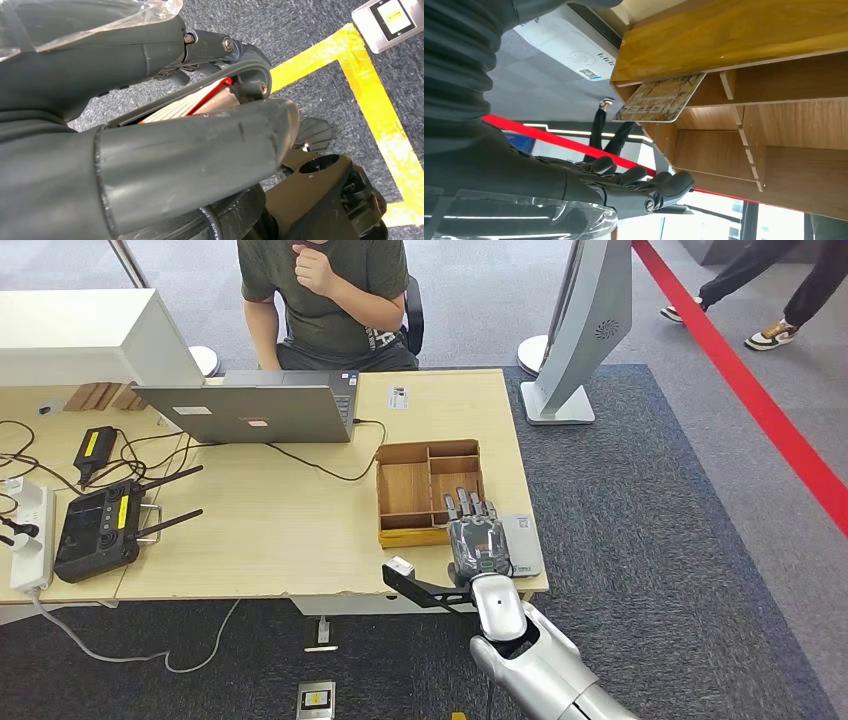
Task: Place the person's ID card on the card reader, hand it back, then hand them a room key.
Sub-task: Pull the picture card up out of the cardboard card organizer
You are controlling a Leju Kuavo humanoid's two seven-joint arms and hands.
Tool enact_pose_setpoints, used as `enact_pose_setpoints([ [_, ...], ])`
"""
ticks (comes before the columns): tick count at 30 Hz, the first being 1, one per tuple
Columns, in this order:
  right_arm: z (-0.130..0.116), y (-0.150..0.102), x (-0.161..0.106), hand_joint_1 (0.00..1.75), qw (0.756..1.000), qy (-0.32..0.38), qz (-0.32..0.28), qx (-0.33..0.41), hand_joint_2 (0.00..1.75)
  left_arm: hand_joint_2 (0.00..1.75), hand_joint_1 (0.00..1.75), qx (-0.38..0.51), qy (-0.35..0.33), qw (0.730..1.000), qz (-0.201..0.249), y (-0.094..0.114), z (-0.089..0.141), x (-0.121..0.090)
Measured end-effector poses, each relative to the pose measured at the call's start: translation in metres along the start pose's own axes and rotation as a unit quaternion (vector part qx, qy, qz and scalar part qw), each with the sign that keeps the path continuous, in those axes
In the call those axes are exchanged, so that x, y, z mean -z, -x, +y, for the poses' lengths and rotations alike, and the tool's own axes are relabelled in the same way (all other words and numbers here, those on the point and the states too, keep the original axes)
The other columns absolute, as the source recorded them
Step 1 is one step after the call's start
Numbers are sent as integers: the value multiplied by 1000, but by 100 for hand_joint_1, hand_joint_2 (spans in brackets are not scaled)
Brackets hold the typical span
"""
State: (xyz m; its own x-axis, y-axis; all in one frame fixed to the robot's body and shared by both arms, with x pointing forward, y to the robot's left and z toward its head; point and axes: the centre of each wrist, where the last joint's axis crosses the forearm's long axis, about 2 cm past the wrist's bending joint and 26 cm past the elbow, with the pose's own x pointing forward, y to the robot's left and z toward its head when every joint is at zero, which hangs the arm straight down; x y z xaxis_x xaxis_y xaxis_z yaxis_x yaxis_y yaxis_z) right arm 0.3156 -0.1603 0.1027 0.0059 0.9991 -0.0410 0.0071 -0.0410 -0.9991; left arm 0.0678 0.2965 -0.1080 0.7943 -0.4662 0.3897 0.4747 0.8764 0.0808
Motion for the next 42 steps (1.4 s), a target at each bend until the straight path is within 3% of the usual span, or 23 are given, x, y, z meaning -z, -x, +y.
enact_pose_setpoints([
  [14,3,0,-3,3,1000,-10,-1,3,175,0,0,-1,1,1000,4,1,1,0],
  [18,3,0,-3,175,1000,-11,-2,4,175,0,0,-1,1,1000,4,1,1,0],
  [42,8,-2,-7,175,1000,-12,-4,13,175,0,0,1,-1,1000,6,0,1,0],
])
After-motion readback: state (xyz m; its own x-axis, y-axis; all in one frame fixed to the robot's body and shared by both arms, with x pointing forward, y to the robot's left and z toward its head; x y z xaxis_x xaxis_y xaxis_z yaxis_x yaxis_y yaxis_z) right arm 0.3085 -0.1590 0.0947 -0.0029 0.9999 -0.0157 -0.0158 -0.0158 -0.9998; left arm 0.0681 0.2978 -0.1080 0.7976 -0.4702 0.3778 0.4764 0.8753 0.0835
